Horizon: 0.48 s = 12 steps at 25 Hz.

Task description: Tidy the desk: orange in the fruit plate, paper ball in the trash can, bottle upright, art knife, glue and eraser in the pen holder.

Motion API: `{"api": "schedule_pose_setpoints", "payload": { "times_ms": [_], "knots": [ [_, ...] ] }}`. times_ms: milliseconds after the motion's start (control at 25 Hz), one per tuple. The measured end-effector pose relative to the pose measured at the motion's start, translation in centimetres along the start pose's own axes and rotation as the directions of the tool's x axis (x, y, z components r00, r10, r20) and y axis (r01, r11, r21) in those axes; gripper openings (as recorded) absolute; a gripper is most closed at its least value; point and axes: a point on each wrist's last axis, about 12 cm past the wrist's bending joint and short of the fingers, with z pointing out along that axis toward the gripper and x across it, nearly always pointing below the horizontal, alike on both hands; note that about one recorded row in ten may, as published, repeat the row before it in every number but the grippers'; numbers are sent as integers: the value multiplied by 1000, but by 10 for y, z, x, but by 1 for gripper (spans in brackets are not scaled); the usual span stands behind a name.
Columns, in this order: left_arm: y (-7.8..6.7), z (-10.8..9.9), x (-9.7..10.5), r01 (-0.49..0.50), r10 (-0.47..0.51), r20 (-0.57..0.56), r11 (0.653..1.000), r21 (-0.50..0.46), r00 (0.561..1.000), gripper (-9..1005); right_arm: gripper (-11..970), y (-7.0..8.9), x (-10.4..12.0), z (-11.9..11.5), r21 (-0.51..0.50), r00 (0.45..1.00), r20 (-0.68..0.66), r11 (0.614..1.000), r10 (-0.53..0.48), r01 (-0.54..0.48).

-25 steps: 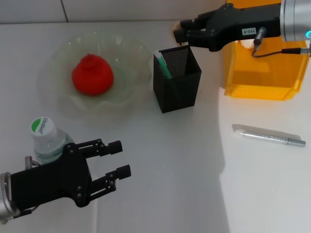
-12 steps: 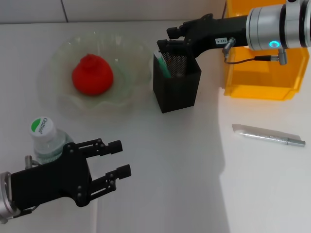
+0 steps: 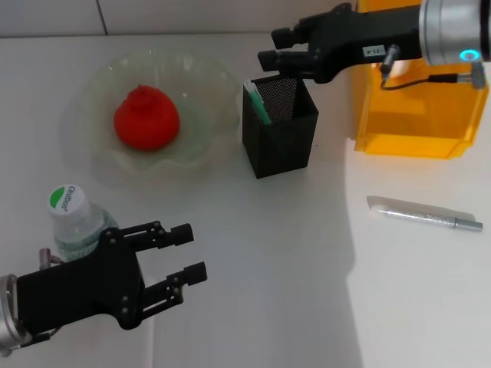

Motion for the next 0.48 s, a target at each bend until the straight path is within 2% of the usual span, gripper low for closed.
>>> {"api": "schedule_pose_setpoints", "payload": {
  "times_ms": [80,200,320,440,480],
  "knots": [
    [0,0,0,0,0,2,1000,2,1000,525,409,5,-11,-17,-29,997,-64,999,-44,42],
    [-1,-1,0,3,-3,3,1000,4,1000,525,409,15,-24,-39,-78,964,-243,993,-110,93],
    [-1,-1,0,3,-3,5,1000,3,1000,525,427,29,-29,-54,-151,863,-463,977,-205,151],
    [0,-2,-1,1,-1,11,1000,-1,1000,525,445,38,-23,-58,-172,762,-598,968,-248,181],
    [0,-1,-2,0,0,12,1000,-1,1000,525,451,38,-23,-58,-172,762,-598,968,-248,181]
  ]
}}
